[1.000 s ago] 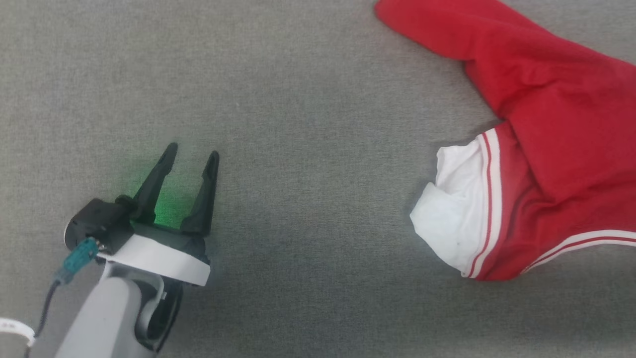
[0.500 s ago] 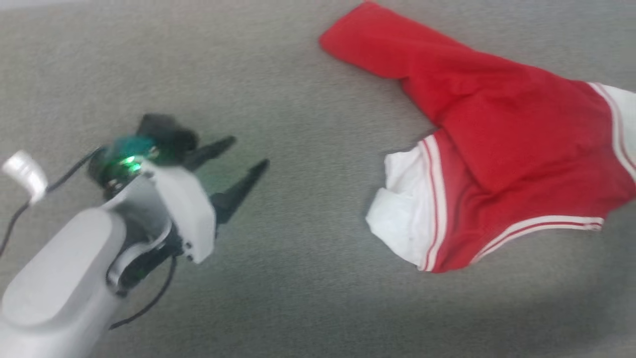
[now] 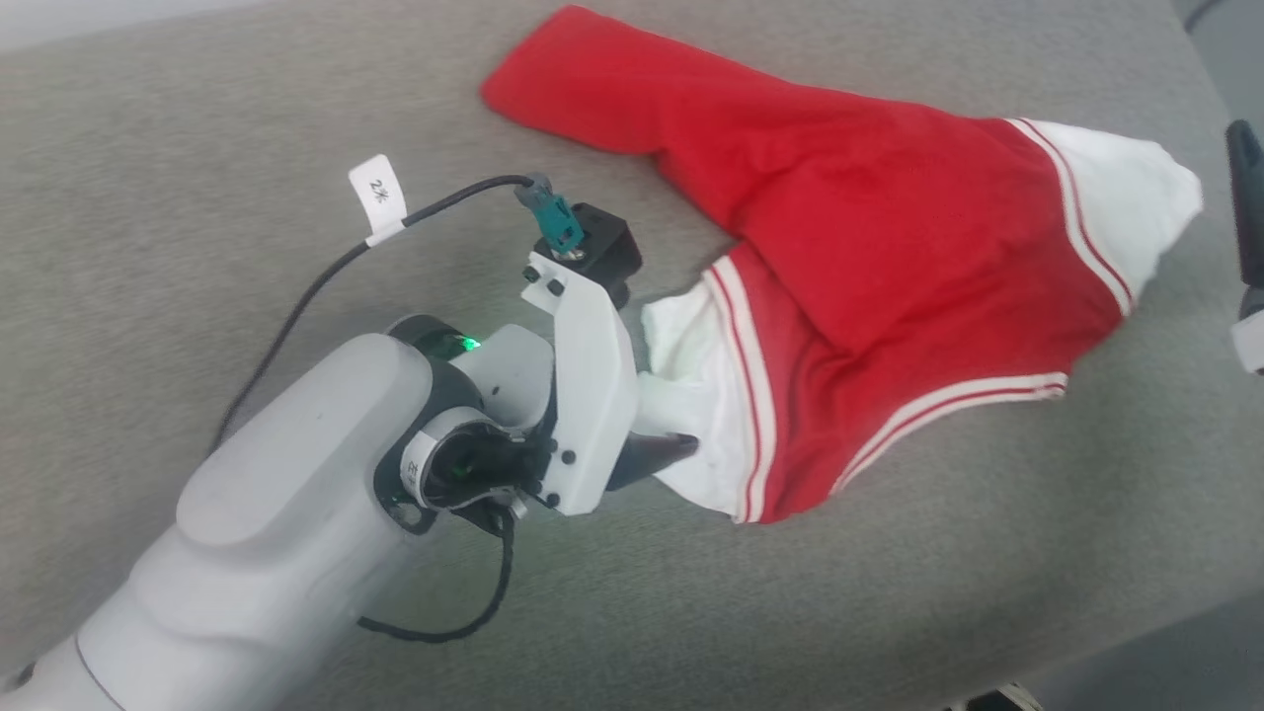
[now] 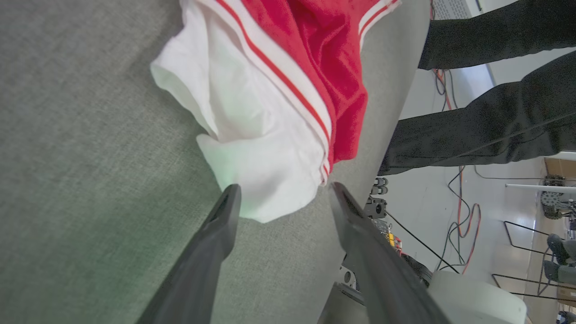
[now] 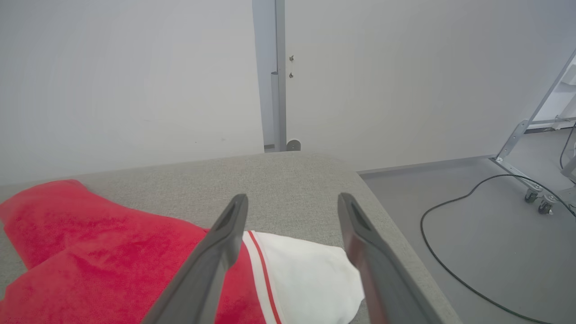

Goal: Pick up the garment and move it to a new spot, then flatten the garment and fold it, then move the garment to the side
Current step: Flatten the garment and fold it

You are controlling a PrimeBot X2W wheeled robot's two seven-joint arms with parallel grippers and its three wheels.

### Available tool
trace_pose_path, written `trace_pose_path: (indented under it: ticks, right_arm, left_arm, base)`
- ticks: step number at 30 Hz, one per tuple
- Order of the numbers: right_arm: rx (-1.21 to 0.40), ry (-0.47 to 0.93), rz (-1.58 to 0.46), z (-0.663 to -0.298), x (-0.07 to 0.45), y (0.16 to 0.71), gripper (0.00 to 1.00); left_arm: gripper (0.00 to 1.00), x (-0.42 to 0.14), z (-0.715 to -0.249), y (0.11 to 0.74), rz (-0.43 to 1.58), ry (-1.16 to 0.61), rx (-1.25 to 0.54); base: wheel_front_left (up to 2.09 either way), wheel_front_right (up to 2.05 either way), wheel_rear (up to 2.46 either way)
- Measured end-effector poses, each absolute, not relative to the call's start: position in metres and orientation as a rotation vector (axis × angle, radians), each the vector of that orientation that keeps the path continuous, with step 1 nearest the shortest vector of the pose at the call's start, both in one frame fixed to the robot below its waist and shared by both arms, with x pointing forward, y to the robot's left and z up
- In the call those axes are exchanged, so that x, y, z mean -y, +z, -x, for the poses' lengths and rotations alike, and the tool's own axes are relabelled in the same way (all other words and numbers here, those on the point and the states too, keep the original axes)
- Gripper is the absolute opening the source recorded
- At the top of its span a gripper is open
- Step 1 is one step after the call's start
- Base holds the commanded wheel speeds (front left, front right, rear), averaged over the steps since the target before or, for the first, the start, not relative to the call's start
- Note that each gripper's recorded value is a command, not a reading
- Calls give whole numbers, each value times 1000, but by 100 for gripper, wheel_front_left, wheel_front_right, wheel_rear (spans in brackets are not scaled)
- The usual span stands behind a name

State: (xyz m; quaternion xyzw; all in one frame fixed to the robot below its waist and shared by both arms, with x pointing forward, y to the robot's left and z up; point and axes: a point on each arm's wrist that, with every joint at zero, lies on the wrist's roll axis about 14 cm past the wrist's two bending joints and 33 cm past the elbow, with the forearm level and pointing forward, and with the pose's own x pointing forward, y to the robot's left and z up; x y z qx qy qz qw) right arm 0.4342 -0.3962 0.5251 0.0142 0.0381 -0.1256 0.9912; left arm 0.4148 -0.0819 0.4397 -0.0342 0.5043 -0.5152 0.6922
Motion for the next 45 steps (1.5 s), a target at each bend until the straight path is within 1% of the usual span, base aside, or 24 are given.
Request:
trace_pose_path:
  ticks: [4, 5, 11, 12, 13, 16, 20, 24, 28, 32, 36, 41, 43, 44, 45]
  right_arm:
    - [-77, -264, -20, -425, 398, 525, 100]
    - [-81, -266, -16, -423, 398, 524, 100]
    - [-92, -278, 1, -416, 400, 523, 100]
    - [-93, -275, 2, -417, 398, 523, 100]
    - [-93, -269, 2, -418, 396, 523, 100]
    - [-91, -248, 4, -422, 390, 524, 100]
    - [-96, -213, 2, -427, 378, 522, 100]
    - [-103, -169, -3, -435, 363, 521, 100]
    - [-101, -94, -1, -450, 339, 523, 100]
    - [-95, 5, -1, -467, 305, 527, 100]
    - [-96, 113, 3, -481, 266, 530, 100]
    - [-100, 160, 15, -487, 250, 533, 100]
    - [-105, 181, 19, -490, 244, 532, 100]
    - [-110, 193, 23, -490, 240, 532, 100]
    - [-113, 205, 27, -491, 236, 531, 100]
  left_arm:
    - [100, 88, -422, 419, 60, -1114, -1171]
    - [100, 88, -424, 414, 33, -1112, -1164]
    - [100, 94, -429, 397, 28, -1128, -1182]
    - [37, 95, -430, 397, 44, -1127, -1180]
    - [0, 96, -431, 397, 58, -1123, -1178]
    - [0, 93, -437, 399, 104, -1099, -1169]
    - [0, 73, -463, 414, 190, -1019, -1098]
    - [0, 27, -488, 426, 233, -885, -1033]
    - [0, -30, -502, 434, 249, -727, -988]
    - [0, -77, -494, 431, 271, -604, -994]
    - [0, -126, -490, 432, 285, -463, -958]
    - [0, -150, -484, 430, 283, -398, -940]
    - [0, -159, -485, 429, 245, -377, -919]
    - [7, -161, -486, 429, 248, -371, -904]
    - [50, -162, -487, 430, 255, -361, -886]
  base:
    - [0, 0, 0]
    - [0, 0, 0]
    - [0, 0, 0]
    - [0, 0, 0]
    - [0, 0, 0]
    - [0, 0, 0]
    - [0, 0, 0]
    - [0, 0, 0]
    - [0, 0, 0]
    - [0, 0, 0]
    - [0, 0, 0]
    - [0, 0, 0]
    - [0, 0, 0]
    - [0, 0, 0]
    - [0, 0, 0]
